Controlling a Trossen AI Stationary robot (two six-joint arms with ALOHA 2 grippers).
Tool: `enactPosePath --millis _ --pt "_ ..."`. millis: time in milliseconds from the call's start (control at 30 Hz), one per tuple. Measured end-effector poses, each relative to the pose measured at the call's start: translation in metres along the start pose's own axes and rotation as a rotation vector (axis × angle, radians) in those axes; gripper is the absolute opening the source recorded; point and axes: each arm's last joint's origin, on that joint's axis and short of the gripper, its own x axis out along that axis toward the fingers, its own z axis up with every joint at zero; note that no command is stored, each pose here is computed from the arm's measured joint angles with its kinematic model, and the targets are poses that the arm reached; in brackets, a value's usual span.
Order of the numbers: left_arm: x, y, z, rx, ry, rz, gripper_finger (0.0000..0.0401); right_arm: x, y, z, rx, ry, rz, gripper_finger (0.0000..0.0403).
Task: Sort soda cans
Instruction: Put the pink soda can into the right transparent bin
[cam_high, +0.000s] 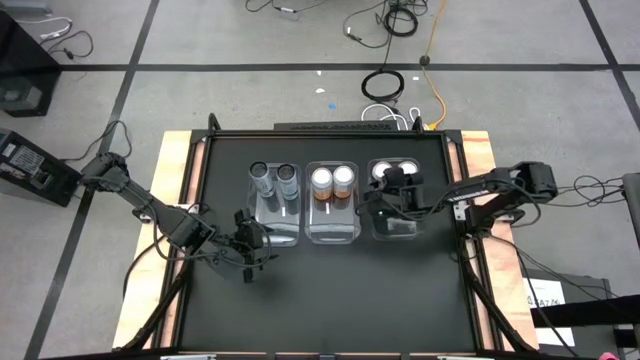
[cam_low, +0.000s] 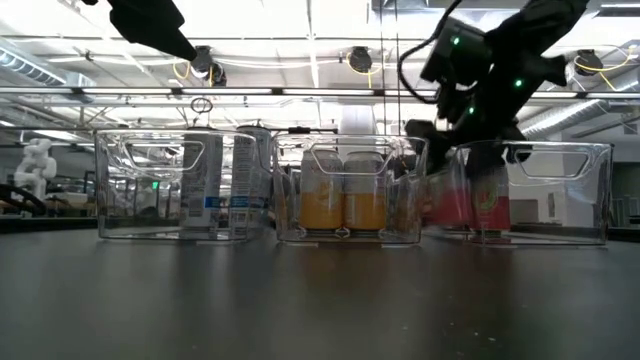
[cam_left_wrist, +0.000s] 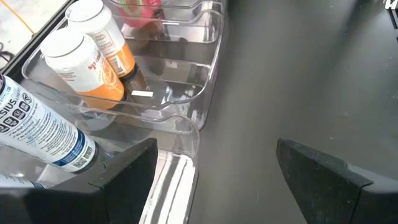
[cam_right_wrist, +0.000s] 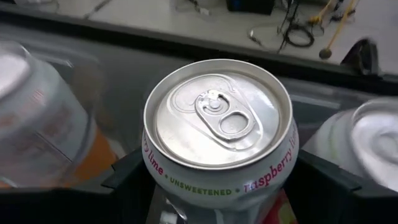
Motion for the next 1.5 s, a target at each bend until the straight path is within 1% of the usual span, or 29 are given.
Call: enactPosePath --millis 67,300,667,767,1300,1500 --pt "0.0 0.0 0.0 0.0 0.0 0.0 0.0338 0.005 0.0011 -0.0035 -0.001 0.025 -0.005 0.0281" --pt "0.0 0.0 -0.0001 0.0 0.001 0.0 0.0338 0.0086 0.0066 -0.005 0.013 0.004 0.009 0.0284" --pt "0.0 0.0001 -0.0003 0.001 0.003 0.0 0.0338 0.0096 0.0053 -0.0041 0.003 -0.008 -0.007 0.0331" --pt "0.0 0.0001 -0.0003 0.001 0.003 0.0 0.0338 0.0095 0.0053 -0.004 0.004 -0.013 -0.009 0.0338" --pt "0.0 -0.0001 -0.0001 0.0 0.003 -0.004 0.0338 0.0092 0.0052 -0.0037 0.004 -0.013 -0.008 0.034" --pt "0.0 -0.0001 -0.0001 0.0 0.003 -0.004 0.0338 0.0091 0.0054 -0.0038 -0.028 -0.009 -0.005 0.0341"
